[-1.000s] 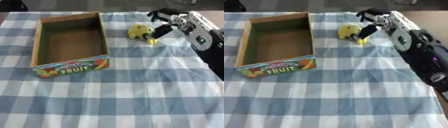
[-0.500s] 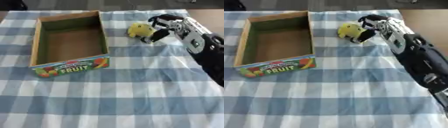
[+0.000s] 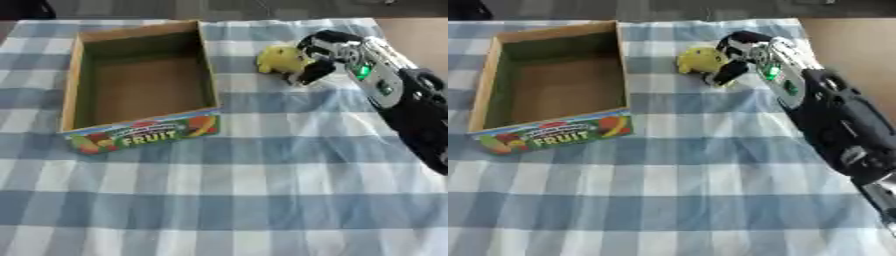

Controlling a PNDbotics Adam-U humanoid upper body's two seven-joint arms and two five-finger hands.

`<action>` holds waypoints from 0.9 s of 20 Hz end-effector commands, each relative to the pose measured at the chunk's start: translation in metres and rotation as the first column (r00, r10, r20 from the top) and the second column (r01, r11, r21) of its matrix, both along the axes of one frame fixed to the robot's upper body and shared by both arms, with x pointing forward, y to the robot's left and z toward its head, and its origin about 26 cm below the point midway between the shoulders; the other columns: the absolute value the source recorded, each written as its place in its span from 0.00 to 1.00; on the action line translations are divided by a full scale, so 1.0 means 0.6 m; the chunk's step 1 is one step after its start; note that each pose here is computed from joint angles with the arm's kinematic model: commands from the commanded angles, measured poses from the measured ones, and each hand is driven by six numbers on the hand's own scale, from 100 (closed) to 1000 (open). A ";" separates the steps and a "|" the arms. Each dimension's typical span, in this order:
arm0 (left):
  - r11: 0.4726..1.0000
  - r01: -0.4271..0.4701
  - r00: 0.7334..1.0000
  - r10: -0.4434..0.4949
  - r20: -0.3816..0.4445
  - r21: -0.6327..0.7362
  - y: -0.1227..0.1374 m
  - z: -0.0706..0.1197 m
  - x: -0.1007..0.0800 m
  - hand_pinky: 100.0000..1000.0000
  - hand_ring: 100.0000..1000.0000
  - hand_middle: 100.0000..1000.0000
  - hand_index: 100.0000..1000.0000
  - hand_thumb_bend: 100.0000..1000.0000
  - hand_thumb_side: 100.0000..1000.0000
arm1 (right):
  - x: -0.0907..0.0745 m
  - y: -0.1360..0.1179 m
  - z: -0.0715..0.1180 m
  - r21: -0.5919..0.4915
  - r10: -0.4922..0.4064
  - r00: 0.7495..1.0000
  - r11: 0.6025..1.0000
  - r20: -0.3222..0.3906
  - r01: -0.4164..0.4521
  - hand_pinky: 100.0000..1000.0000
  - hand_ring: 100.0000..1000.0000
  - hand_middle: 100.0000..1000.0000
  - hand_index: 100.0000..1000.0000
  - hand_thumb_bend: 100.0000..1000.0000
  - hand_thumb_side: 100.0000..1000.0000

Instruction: Pick up objects on the table and place them in the box.

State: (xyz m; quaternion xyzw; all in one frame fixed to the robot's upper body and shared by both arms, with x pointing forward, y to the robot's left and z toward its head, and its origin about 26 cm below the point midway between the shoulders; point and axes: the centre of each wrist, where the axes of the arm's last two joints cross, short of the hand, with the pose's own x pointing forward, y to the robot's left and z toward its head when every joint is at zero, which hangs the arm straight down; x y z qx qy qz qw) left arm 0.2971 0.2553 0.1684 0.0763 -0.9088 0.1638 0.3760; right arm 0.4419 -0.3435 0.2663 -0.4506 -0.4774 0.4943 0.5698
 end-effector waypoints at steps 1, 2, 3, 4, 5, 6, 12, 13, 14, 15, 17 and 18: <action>1.000 0.004 1.000 -0.005 0.023 0.015 0.000 0.012 -0.004 0.65 0.57 0.55 0.86 0.00 0.64 | -0.001 -0.012 0.017 -0.023 -0.023 0.999 0.999 0.031 0.024 0.88 0.89 0.54 0.79 0.16 0.31; 1.000 0.005 1.000 -0.005 0.024 0.016 0.000 0.012 -0.004 0.65 0.57 0.55 0.86 0.00 0.64 | -0.001 -0.014 0.015 -0.027 -0.026 0.999 0.999 0.030 0.027 0.88 0.88 0.53 0.78 0.14 0.28; 1.000 0.005 1.000 -0.005 0.023 0.017 0.000 0.012 -0.004 0.65 0.57 0.55 0.86 0.00 0.64 | -0.001 -0.016 0.013 -0.031 -0.029 0.999 0.999 0.029 0.030 0.88 0.88 0.52 0.77 0.13 0.26; 1.000 0.005 1.000 -0.005 0.023 0.017 0.000 0.012 -0.004 0.65 0.57 0.55 0.86 0.00 0.64 | -0.001 -0.018 0.012 -0.033 -0.032 0.999 0.999 0.029 0.033 0.87 0.87 0.50 0.75 0.10 0.23; 1.000 0.005 1.000 -0.005 0.023 0.017 0.000 0.012 -0.004 0.65 0.57 0.55 0.86 0.00 0.64 | -0.001 -0.020 0.012 -0.031 -0.035 0.999 0.999 0.033 0.036 0.87 0.86 0.48 0.73 0.08 0.21; 1.000 0.005 1.000 -0.005 0.023 0.017 0.000 0.012 -0.004 0.65 0.57 0.55 0.86 0.00 0.64 | -0.001 -0.021 0.012 -0.028 -0.039 0.998 0.999 0.039 0.040 0.86 0.84 0.45 0.69 0.07 0.19; 1.000 0.007 1.000 -0.007 0.020 0.020 0.000 0.012 -0.004 0.65 0.57 0.55 0.86 0.00 0.64 | -0.003 -0.020 0.018 -0.010 -0.059 0.993 0.998 0.105 0.060 0.81 0.76 0.35 0.58 0.00 0.12; 1.000 0.006 1.000 -0.007 0.020 0.021 0.000 0.012 -0.004 0.65 0.57 0.55 0.86 0.00 0.64 | -0.004 -0.019 0.021 -0.004 -0.062 0.991 0.998 0.119 0.063 0.80 0.75 0.34 0.57 0.00 0.12; 1.000 0.006 1.000 -0.006 0.020 0.021 0.000 0.012 -0.004 0.65 0.57 0.55 0.86 0.00 0.64 | -0.005 -0.017 0.024 0.001 -0.065 0.989 0.998 0.133 0.065 0.80 0.75 0.33 0.56 0.00 0.13; 1.000 0.005 1.000 -0.005 0.019 0.021 0.001 0.012 -0.004 0.65 0.57 0.55 0.86 0.00 0.64 | -0.006 -0.015 0.027 0.007 -0.066 0.987 0.998 0.147 0.066 0.80 0.74 0.33 0.56 0.00 0.13; 1.000 0.004 1.000 -0.005 0.018 0.022 0.001 0.012 -0.004 0.65 0.57 0.55 0.86 0.00 0.64 | -0.009 -0.011 0.035 0.012 -0.066 0.983 0.998 0.173 0.065 0.79 0.74 0.32 0.54 0.00 0.12; 1.000 0.004 1.000 -0.004 0.018 0.023 0.001 0.012 -0.004 0.65 0.57 0.55 0.86 0.00 0.64 | -0.011 -0.008 0.040 0.012 -0.063 0.981 0.998 0.185 0.062 0.79 0.74 0.32 0.54 0.00 0.12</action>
